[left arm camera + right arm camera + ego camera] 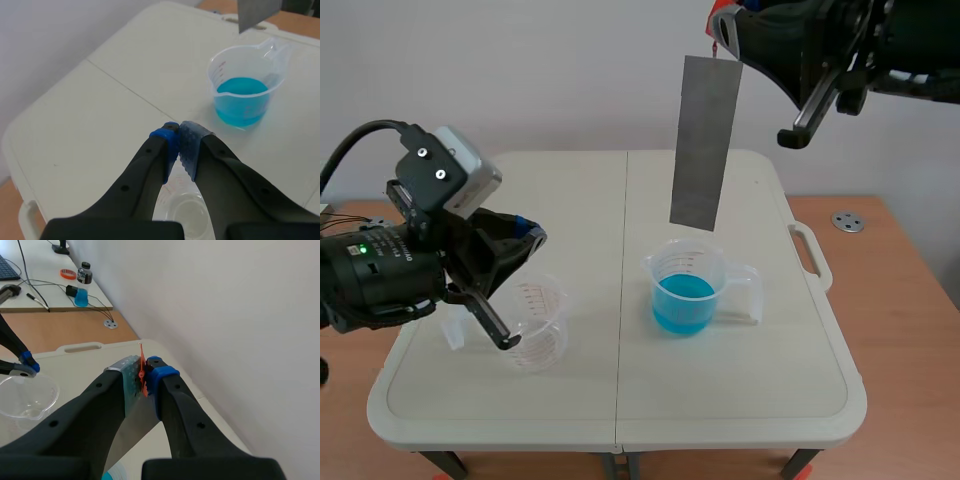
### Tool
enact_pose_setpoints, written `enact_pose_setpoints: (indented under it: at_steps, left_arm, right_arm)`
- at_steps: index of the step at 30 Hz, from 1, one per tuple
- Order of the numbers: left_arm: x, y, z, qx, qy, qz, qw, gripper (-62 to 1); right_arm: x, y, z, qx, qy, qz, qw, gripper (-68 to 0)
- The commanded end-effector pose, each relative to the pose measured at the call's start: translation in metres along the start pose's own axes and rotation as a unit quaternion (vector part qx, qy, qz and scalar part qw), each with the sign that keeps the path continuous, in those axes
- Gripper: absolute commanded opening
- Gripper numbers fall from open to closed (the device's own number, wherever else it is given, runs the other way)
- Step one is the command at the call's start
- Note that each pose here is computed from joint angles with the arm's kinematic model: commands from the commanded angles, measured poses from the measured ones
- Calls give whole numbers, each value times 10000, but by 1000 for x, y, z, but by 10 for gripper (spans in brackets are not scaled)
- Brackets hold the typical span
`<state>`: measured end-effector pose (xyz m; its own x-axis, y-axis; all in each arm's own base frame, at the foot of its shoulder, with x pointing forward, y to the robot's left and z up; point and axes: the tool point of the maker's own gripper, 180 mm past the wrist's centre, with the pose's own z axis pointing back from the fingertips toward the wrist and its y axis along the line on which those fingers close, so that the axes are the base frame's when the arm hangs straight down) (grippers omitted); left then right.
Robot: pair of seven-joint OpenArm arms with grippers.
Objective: Hold the metal plate by the orange handle, dip it into the blue solution, take it out and point at it, then put the plate back in the beaker on the left.
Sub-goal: 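Point at the plate with the left hand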
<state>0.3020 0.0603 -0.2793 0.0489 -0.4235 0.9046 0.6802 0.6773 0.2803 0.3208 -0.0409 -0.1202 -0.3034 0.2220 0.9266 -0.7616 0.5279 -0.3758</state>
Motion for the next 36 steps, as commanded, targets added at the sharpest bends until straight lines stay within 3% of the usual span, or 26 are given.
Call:
enact_pose_setpoints:
  at_steps: [1, 14, 24, 36]
  left_arm:
    - [10, 0, -8, 31, -175, -3, 9998, -580]
    - [14, -21, -54, -289, -181, -180, 9993, -579]
    - [39, -24, -66, -347, -457, -424, 9975, -580]
    - [54, -37, -77, -444, -579, -451, 9963, -580]
  right_arm:
    - [16, -4, 1, 5, -222, 146, 9996, -662]
    - [17, -4, 1, 5, -224, 146, 9996, -662]
    - [16, -4, 1, 5, -222, 146, 9996, -662]
    - [16, -4, 1, 5, -223, 145, 9996, -662]
